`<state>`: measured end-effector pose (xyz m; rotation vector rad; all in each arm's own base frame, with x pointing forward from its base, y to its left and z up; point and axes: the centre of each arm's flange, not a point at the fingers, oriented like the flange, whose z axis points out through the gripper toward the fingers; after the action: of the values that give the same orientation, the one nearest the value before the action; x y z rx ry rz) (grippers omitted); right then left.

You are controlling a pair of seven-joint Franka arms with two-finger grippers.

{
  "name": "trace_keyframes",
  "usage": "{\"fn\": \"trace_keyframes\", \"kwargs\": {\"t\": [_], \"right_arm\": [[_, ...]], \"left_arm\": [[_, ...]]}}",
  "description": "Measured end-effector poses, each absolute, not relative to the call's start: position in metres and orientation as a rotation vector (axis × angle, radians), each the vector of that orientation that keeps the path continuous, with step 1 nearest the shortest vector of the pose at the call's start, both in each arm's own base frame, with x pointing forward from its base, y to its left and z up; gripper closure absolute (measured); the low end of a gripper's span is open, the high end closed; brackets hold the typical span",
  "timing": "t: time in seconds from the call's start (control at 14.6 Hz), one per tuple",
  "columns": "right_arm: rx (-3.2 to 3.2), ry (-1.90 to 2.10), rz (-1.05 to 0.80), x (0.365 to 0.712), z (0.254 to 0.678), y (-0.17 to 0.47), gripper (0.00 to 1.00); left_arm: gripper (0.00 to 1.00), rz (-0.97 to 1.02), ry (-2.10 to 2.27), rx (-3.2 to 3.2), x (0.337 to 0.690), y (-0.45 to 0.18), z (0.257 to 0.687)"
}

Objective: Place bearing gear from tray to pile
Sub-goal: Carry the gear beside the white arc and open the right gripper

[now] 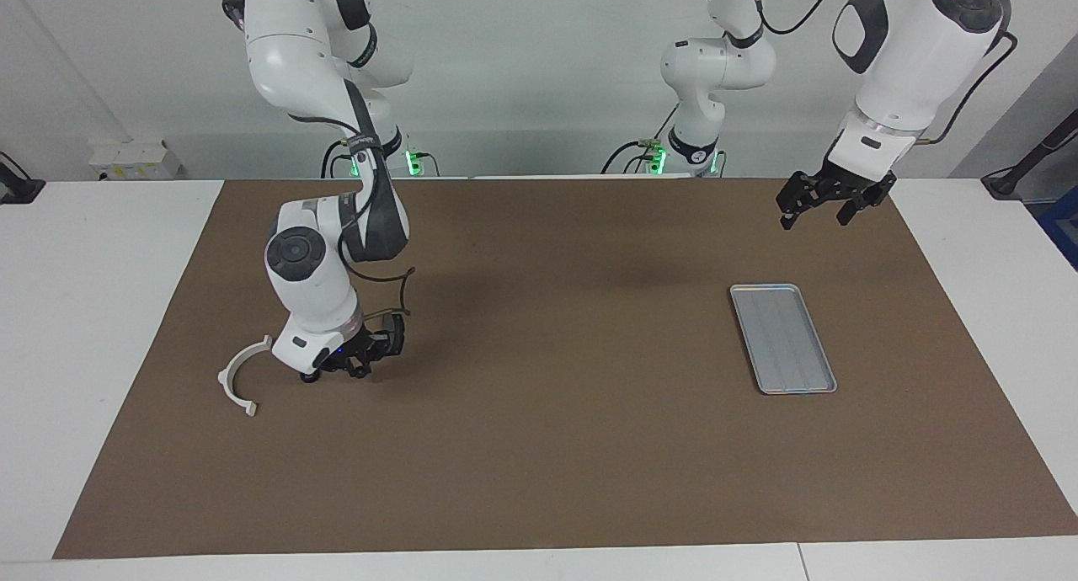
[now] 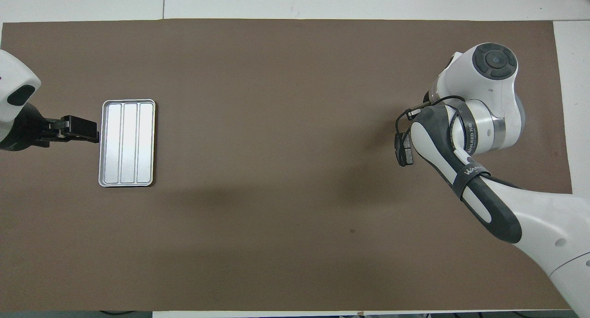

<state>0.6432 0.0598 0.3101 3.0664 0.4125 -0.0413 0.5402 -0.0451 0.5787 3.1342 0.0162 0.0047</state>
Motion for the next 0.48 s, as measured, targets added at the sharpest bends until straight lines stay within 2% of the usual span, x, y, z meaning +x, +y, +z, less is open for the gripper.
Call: {"fn": "trace_keyframes", "kwargs": {"t": [0.48], "right_arm": [[3.068,0.426,-0.053,0.631,0.292,0.037,0.76]], "left_arm": [[0.00,0.005,0.016,3.134,0.540,-0.045,0.579]]}}
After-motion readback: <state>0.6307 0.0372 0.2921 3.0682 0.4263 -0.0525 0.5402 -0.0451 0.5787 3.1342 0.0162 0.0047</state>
